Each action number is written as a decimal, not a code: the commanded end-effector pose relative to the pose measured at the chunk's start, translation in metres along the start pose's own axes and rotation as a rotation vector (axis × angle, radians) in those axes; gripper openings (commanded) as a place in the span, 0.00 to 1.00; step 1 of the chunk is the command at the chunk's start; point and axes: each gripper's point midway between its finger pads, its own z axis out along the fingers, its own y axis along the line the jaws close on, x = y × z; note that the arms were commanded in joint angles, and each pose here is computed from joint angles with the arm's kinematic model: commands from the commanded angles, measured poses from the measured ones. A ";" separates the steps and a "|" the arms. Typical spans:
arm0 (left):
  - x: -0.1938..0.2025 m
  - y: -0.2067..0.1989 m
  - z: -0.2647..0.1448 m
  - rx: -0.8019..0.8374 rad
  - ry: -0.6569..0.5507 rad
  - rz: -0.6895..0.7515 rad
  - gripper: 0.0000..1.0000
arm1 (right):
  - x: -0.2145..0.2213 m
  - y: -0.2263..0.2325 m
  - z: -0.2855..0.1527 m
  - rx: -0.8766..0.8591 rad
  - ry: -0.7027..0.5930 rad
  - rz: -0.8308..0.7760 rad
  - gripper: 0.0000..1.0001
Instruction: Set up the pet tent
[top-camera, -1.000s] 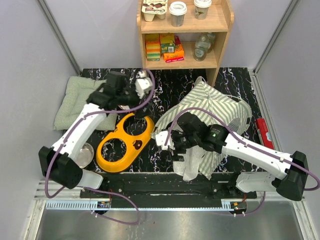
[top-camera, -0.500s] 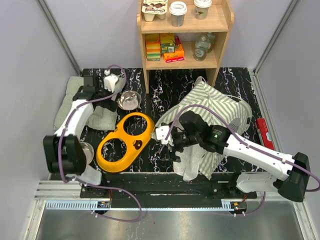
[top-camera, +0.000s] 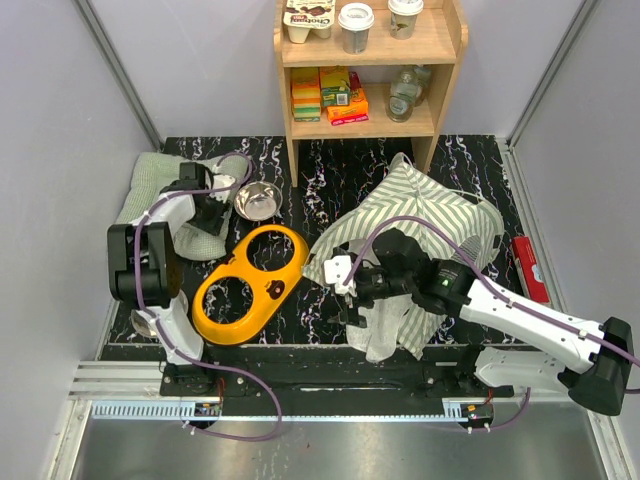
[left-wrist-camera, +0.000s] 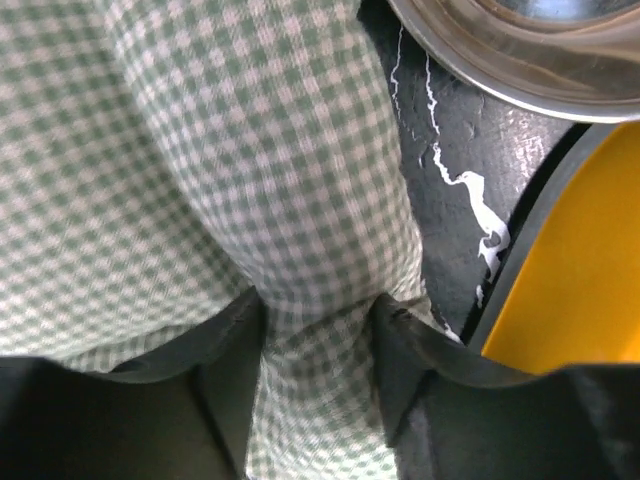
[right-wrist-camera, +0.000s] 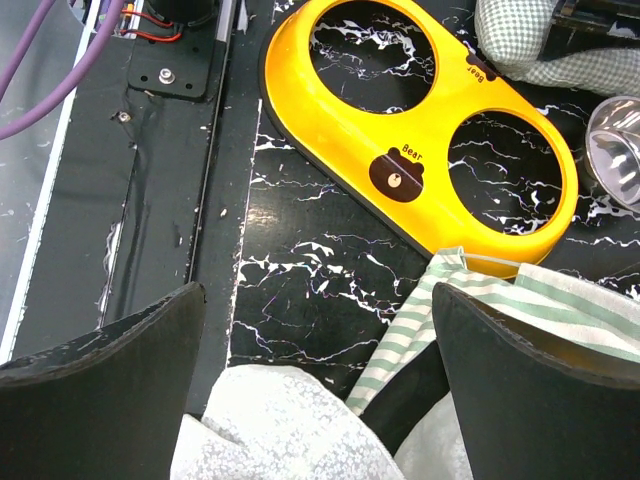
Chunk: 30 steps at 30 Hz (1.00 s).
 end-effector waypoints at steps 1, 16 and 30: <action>-0.007 0.012 0.006 -0.019 0.006 0.009 0.26 | -0.017 -0.011 0.001 0.046 -0.052 -0.008 0.99; -0.106 0.057 -0.222 -0.265 -0.557 -0.041 0.00 | -0.074 -0.075 0.000 0.288 -0.117 0.229 0.99; -0.123 -0.062 -0.432 0.112 -0.983 0.089 0.00 | -0.199 -0.145 -0.001 0.393 -0.391 0.352 0.99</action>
